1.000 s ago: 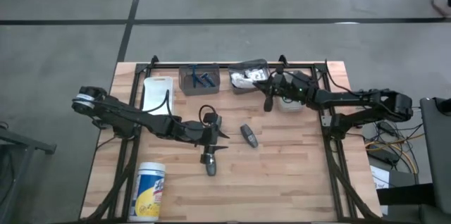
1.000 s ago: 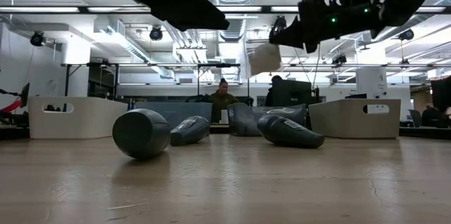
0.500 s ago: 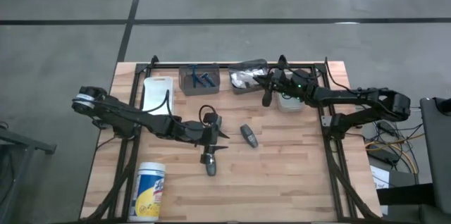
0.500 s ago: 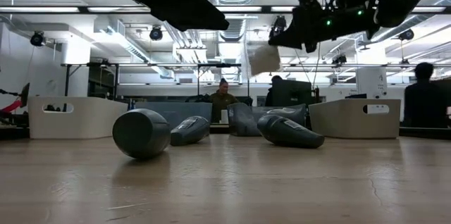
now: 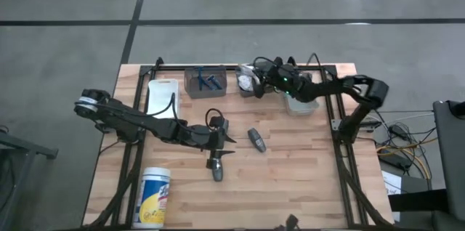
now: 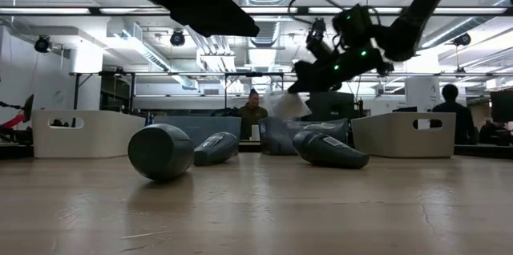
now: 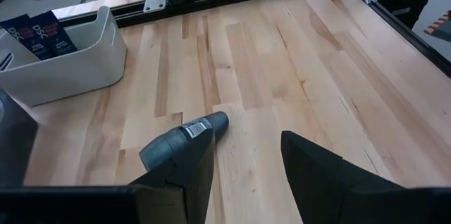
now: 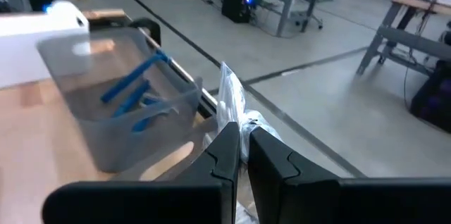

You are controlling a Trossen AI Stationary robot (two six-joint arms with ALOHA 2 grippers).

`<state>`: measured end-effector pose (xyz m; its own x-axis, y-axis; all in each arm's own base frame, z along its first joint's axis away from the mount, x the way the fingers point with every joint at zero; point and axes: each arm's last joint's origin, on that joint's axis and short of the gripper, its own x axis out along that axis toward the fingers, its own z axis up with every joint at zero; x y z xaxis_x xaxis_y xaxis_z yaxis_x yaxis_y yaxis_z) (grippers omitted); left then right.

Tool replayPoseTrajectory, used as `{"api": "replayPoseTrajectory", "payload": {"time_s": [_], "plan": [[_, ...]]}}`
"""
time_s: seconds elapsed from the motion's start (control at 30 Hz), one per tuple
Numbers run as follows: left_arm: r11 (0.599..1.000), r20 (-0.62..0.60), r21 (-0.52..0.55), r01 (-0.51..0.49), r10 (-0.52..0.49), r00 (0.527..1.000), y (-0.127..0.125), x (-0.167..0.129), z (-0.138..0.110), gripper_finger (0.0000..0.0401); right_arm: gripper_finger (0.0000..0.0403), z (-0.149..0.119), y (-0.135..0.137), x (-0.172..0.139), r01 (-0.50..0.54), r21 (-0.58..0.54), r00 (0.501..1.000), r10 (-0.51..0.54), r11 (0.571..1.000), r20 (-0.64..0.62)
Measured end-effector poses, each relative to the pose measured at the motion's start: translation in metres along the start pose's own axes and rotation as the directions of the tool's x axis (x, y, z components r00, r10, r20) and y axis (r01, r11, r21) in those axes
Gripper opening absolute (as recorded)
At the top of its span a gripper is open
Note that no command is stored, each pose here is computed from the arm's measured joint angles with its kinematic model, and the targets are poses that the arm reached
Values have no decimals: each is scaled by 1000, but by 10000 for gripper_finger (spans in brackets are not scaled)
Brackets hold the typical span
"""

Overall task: Pick & Place Travel size toiletries
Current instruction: Put the white cotton pack into the right black bin

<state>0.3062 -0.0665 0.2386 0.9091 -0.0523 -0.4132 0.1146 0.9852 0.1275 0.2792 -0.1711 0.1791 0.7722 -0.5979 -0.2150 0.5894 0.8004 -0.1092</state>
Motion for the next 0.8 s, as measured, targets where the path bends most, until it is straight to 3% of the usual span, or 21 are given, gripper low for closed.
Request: {"api": "replayPoseTrajectory", "payload": {"time_s": [0.27,0.8], "plan": [[1000,-9,0,1,-1,1000,0,0,-2,169,18,-12,1,27,7,-7,999,-7,1000,-53],[1000,-2,-20,0,0,1000,-1,1,-16,170,19,-15,-3,17,23,-73,978,-38,997,-203]]}}
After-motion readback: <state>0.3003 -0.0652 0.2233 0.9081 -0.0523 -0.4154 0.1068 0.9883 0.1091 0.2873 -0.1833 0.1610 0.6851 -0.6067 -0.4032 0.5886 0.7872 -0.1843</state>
